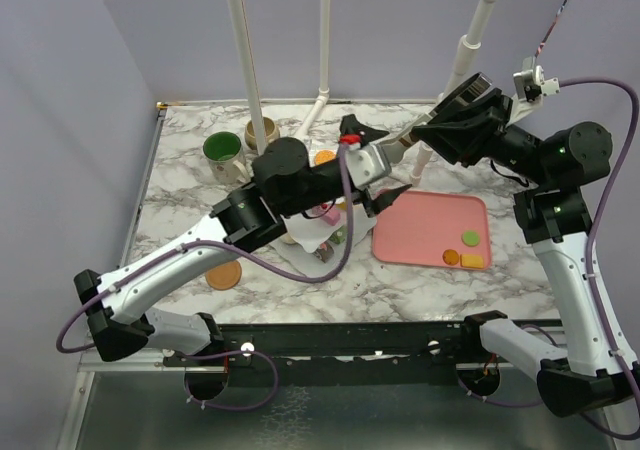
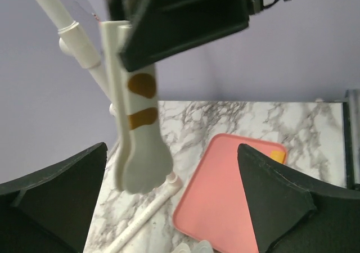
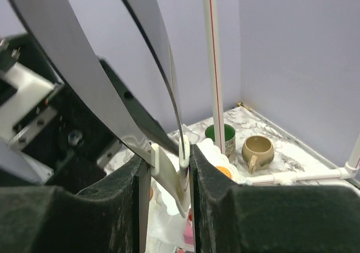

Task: Serve the afternoon tea
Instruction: Pick up the clamp from the tray.

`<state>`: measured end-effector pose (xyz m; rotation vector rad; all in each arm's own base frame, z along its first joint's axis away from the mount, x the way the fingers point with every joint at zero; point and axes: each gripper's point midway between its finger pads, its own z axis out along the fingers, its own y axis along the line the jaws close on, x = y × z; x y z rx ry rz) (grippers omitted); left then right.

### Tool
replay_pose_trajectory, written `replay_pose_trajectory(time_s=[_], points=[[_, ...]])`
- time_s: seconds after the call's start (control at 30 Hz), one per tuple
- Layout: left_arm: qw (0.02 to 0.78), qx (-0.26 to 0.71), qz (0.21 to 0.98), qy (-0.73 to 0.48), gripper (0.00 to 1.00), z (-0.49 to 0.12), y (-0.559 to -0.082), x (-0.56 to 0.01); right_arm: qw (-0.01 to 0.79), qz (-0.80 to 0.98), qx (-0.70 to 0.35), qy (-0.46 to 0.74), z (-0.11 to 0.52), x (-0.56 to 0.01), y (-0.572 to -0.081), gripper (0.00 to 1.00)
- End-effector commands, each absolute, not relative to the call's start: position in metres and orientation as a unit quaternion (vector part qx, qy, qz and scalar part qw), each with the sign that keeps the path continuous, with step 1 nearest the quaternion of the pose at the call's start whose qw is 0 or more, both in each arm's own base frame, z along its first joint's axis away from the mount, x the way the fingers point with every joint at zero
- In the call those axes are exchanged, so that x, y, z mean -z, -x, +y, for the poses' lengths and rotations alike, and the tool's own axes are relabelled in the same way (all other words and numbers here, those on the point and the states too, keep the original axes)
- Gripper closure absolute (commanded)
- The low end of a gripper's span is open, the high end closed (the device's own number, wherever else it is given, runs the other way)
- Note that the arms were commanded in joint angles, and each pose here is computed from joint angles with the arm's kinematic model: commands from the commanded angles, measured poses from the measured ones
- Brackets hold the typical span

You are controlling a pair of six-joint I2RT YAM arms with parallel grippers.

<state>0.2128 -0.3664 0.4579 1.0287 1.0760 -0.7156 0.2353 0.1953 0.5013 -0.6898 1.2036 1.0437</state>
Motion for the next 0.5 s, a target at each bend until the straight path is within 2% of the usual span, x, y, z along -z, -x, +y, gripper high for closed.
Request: replay_pose_trajectory(time_s=[0.0,0.27,0.47], points=[[0.738,0.169,0.464,-0.460,0.01,-0.376,-0.241,-0.454,0.673,0.517,-0.455,0.269,0.189,-0.513,-0.239,0.98],[0.803,0.040,0.429,-0.412,0.01,-0.376,-0.249,-0.472,0.667,0.525,-0.459,0.261,0.189,-0.508,-0.240,0.98],[0.804,0.028,0.441,-0.398,0.03,-0.373,-0.252,-0.466,0.666,0.523,-0.464,0.260,0.189,-0.507,-0.237,0.98]])
